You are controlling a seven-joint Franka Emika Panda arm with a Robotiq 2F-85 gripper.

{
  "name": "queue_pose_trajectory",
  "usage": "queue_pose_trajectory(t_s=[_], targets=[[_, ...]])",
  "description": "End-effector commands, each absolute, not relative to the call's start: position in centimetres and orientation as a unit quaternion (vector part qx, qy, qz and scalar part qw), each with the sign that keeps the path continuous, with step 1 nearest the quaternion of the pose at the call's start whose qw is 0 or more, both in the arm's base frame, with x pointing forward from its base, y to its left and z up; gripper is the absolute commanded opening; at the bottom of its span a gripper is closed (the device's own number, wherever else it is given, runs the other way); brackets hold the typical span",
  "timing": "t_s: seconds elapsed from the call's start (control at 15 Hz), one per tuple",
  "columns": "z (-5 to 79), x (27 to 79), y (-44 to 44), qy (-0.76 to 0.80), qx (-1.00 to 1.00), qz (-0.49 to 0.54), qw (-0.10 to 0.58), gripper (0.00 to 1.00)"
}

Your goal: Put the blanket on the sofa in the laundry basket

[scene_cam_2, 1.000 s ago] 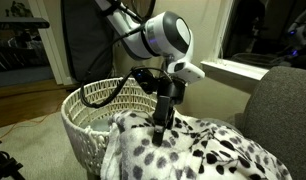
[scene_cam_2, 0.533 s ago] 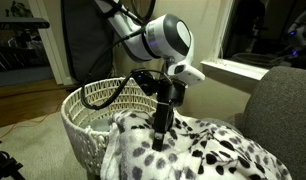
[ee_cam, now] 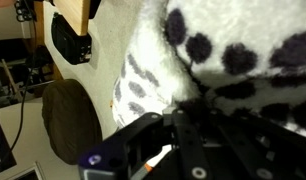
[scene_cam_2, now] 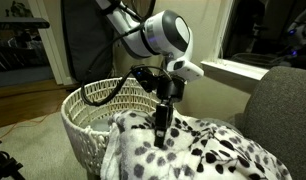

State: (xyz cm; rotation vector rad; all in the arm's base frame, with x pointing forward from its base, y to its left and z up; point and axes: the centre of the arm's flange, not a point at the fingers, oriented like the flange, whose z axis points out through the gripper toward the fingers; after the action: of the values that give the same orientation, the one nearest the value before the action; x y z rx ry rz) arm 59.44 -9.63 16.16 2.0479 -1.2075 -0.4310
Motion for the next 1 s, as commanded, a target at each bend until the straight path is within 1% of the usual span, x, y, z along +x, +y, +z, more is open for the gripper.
queue_pose_trajectory(t_s=[0.0, 0.2, 0.93], targets=[[19.4, 57.7, -7.2, -0.463, 0.811, -0.148, 0.325, 0.0], [21.4, 57.4, -4.9, -0.45, 0.825, -0.131, 0.315, 0.02], [28.5, 57.3, 2.5, -0.395, 0.872, -0.071, 0.281, 0.02]])
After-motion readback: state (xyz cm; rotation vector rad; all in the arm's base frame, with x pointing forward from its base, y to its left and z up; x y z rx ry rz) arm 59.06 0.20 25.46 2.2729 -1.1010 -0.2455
